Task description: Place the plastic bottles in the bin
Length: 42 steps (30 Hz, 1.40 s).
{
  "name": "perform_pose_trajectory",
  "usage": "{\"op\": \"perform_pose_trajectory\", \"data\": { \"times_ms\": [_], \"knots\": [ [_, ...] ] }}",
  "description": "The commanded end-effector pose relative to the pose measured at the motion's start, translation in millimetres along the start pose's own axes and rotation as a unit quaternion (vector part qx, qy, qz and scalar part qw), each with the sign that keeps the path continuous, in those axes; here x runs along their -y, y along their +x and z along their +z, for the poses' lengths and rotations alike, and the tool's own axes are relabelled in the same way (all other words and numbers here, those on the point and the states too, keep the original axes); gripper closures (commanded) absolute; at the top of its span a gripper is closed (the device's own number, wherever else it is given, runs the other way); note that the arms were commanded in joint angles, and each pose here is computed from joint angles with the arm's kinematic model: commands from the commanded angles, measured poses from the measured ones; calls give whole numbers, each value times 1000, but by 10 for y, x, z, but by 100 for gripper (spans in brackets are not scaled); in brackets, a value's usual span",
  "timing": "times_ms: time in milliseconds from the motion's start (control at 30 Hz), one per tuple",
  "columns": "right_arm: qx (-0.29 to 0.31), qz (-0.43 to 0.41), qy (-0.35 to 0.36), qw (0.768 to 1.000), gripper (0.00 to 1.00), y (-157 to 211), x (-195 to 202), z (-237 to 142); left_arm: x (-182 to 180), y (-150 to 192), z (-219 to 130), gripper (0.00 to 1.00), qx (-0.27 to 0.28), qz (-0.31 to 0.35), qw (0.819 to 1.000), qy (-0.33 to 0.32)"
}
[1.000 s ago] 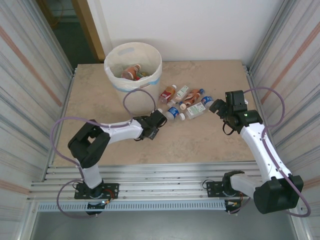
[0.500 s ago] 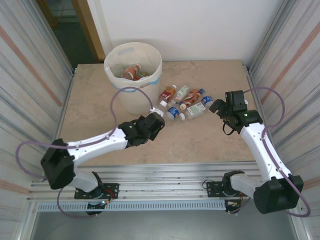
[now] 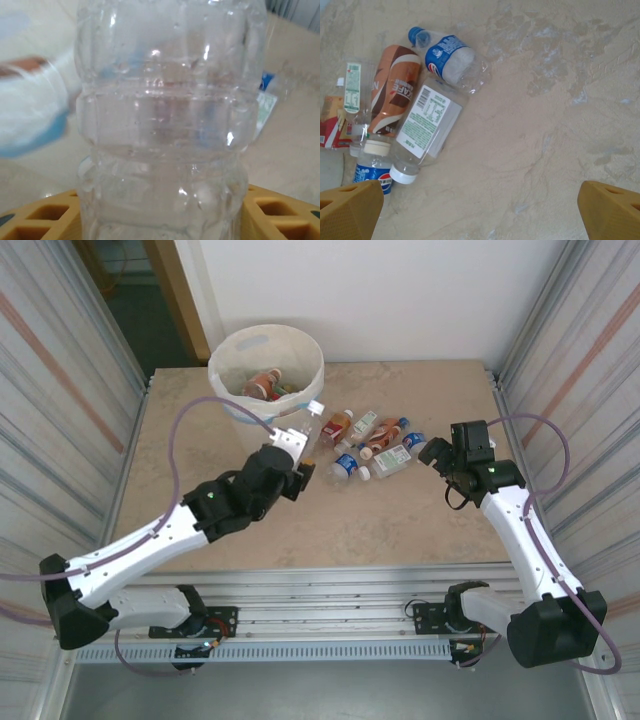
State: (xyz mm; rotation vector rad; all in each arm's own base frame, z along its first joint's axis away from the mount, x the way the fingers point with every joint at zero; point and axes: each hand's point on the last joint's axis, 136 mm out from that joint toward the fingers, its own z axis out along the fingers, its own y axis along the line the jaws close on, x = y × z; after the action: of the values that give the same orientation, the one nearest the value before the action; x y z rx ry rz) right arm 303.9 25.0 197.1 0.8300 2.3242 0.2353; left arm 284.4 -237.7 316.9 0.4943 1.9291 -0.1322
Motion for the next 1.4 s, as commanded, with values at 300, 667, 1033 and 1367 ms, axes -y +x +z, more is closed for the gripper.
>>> {"op": "perform_pose_trajectory", "data": {
  "times_ms": [300,667,1033,1367],
  "knots": [
    [15,4,-9,1000,2,-57,8,-91,-936,-927,394,63,5,-85,996,4],
    [26,6,-8,1000,2,-67,64,-213,-1244,-924,1110,59,-67,-139,988,27],
    [35,5,-1,999,2,-76,126,-273,-1064,-725,1646,48,-113,-163,978,65],
    [33,3,-2,999,2,-81,110,-273,-992,-702,1663,18,-114,-179,974,82]
  ]
}}
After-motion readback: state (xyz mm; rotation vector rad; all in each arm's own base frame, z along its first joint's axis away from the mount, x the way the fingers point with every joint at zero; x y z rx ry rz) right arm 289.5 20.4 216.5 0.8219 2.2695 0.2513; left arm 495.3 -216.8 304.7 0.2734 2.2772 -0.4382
